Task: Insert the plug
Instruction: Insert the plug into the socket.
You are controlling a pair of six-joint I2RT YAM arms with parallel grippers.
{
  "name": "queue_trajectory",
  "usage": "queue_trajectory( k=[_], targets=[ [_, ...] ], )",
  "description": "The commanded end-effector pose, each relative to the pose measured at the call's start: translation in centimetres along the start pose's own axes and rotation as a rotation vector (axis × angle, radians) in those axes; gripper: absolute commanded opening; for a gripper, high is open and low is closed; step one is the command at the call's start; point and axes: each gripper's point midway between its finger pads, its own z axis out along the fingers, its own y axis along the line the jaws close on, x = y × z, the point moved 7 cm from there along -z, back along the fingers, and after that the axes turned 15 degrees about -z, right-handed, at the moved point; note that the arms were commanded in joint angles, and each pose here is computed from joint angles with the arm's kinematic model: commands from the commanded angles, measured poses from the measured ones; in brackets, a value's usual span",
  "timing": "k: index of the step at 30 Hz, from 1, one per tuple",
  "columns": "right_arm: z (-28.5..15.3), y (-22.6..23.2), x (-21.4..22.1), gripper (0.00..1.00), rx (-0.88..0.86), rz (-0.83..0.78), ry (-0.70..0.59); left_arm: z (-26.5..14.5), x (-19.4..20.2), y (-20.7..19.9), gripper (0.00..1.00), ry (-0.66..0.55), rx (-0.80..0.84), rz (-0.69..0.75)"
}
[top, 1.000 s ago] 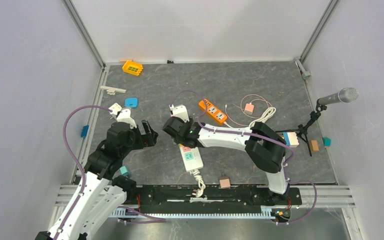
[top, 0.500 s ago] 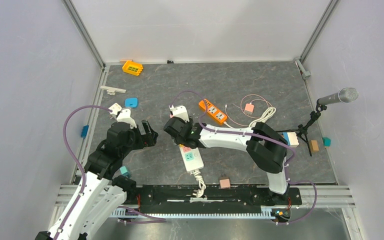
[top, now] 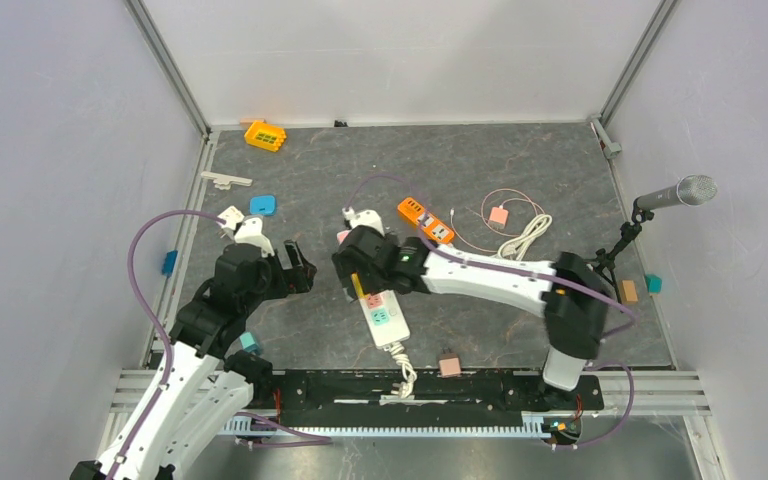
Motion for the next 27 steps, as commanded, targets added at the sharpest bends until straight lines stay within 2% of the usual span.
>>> queue_trajectory(
  k=[1, 5, 12, 16, 19, 23, 27],
  targets=[
    [-4.7, -2.0, -1.4, 0.98, -0.095, 0.166, -0.139, 0.4, -0.5, -0.4, 0.99, -0.021, 0.02, 0.021],
    [-5.5, -4.5, 0.7, 0.98, -0.182, 0.328, -0.201, 0.8, -0.2, -0.3, 0.99, 0.003, 0.005, 0.022],
    [-4.8, -7.8, 6.4, 0.98, -0.24, 0.49, -0.19, 1.8, 0.3, 0.2, 1.0, 0.057, -0.067, 0.023],
    [-4.1, -7.9, 9.2, 0.98, -0.277, 0.525, -0.154, 2.6, 0.8, 0.6, 1.0, 0.111, -0.135, 0.021],
    [-3.6, -7.5, 10.5, 0.98, -0.315, 0.533, -0.124, 3.5, 1.4, 0.6, 1.0, 0.202, -0.179, 0.02],
    [-2.8, -6.7, 11.4, 0.98, -0.374, 0.535, -0.096, 4.9, 2.6, 0.4, 1.0, 0.342, -0.229, 0.0],
    [-1.9, -5.5, 11.6, 0.98, -0.435, 0.515, -0.069, 6.2, 3.4, 0.5, 1.0, 0.427, -0.276, -0.042]
  ],
)
